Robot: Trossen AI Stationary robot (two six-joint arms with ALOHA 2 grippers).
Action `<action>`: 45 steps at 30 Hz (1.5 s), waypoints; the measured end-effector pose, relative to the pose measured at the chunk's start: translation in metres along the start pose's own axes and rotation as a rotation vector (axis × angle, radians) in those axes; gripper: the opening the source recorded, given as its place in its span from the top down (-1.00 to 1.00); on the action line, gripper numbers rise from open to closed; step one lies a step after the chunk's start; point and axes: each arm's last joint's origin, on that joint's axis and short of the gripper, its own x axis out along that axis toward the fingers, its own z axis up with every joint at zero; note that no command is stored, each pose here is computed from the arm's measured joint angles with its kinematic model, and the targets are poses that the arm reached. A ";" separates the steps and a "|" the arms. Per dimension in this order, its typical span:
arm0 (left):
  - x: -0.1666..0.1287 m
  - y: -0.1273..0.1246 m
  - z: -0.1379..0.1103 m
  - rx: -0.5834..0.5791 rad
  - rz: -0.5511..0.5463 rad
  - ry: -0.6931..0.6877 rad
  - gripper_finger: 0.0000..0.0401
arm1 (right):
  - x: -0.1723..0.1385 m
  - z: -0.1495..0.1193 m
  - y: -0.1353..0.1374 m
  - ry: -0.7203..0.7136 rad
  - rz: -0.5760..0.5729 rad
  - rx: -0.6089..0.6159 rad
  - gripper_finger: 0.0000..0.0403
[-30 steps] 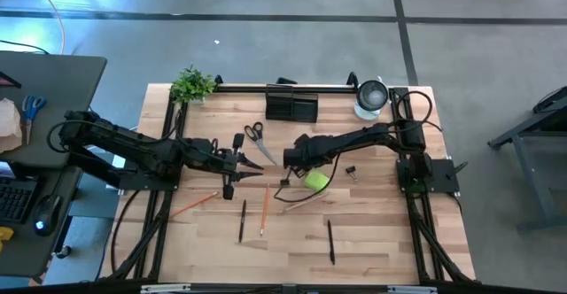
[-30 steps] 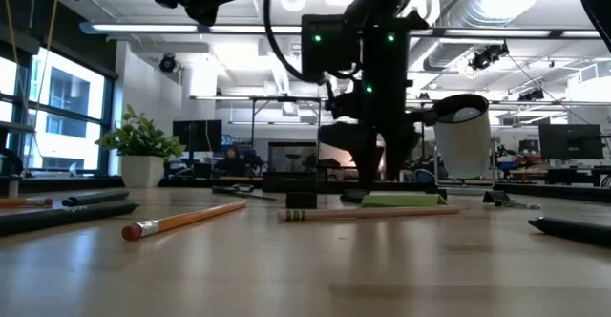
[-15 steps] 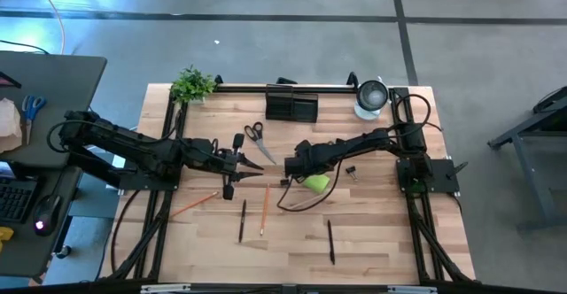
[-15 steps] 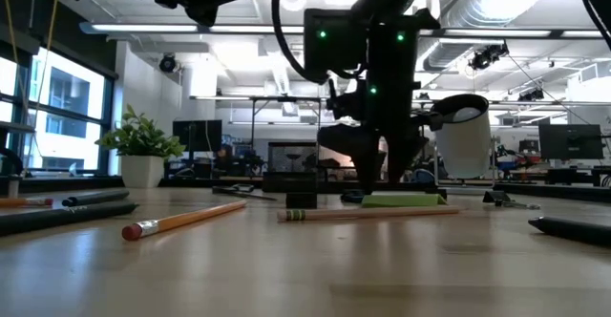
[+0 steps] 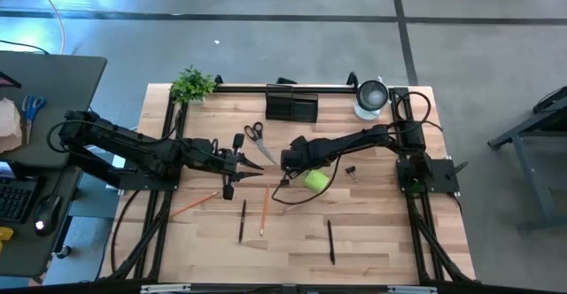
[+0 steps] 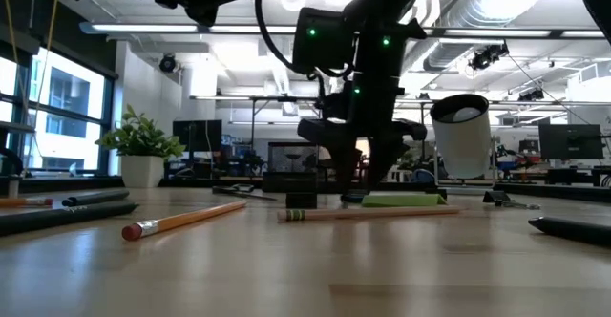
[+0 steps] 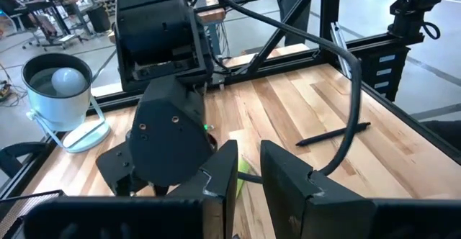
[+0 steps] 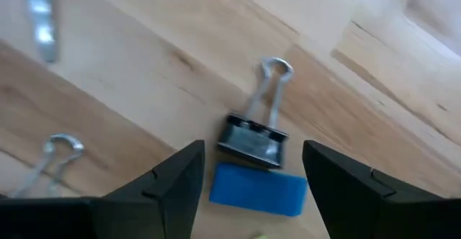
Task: Pick and place office supplies into organizer
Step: Put the black binder clip into the black desk organizer
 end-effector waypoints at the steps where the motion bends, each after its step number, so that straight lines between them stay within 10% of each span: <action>1: 0.000 0.000 0.000 0.000 0.000 0.000 0.73 | 0.001 0.001 -0.002 0.008 -0.008 0.007 -0.15; 28: 0.000 0.000 0.000 0.000 0.000 -0.001 0.73 | 0.023 0.006 -0.016 0.102 0.084 0.091 0.19; 45: 0.000 0.000 0.000 0.002 0.000 -0.001 0.73 | 0.004 0.028 -0.001 -0.027 0.095 -0.077 0.25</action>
